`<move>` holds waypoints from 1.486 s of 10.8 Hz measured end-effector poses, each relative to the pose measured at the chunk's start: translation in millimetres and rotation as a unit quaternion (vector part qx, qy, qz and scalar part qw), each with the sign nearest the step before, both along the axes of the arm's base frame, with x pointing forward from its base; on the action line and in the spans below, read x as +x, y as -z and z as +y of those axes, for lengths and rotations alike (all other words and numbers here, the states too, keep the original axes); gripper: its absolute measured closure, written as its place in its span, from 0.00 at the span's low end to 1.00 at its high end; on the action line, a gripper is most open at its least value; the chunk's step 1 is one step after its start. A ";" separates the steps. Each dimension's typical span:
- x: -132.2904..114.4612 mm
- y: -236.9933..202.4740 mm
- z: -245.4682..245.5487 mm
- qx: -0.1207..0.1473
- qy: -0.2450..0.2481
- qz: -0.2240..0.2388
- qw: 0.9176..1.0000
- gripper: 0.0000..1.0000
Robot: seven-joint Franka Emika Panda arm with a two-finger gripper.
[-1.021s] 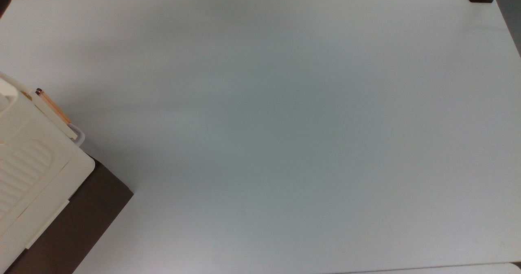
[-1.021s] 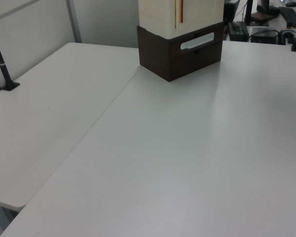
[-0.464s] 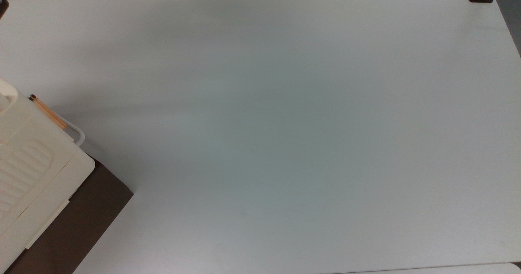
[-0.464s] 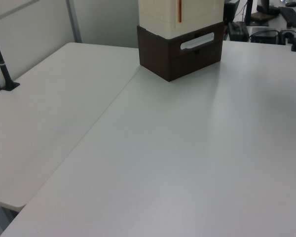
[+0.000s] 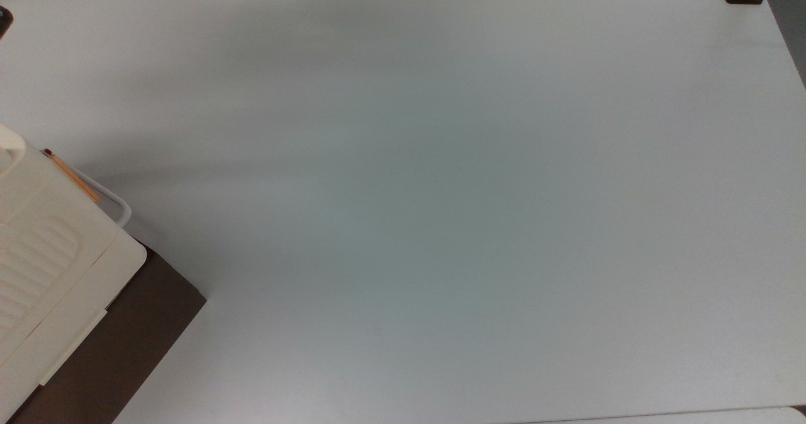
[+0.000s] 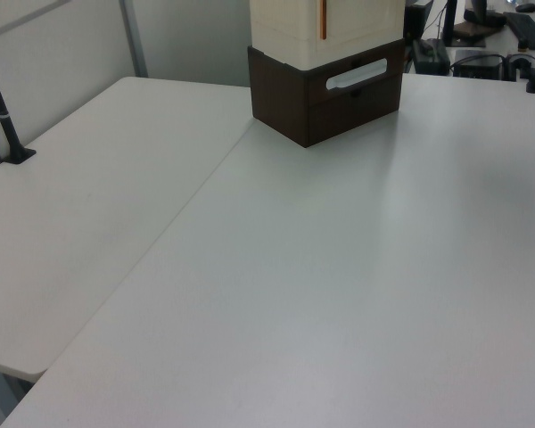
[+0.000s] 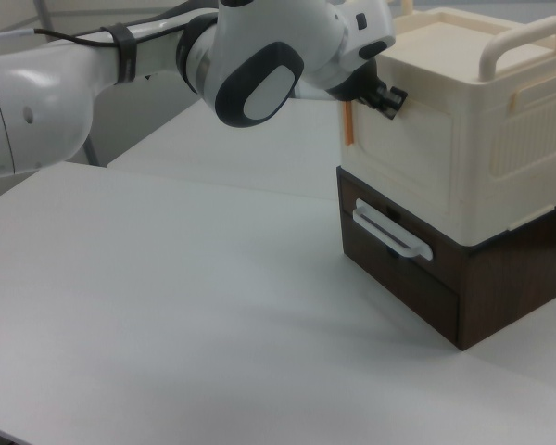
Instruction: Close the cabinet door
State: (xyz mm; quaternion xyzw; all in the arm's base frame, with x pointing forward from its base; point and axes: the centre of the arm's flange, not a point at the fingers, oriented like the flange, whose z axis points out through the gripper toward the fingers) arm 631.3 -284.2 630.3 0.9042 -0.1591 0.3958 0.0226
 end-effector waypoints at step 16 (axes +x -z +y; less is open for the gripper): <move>-16.2 43.9 282.0 -0.041 -0.192 0.371 0.908 0.95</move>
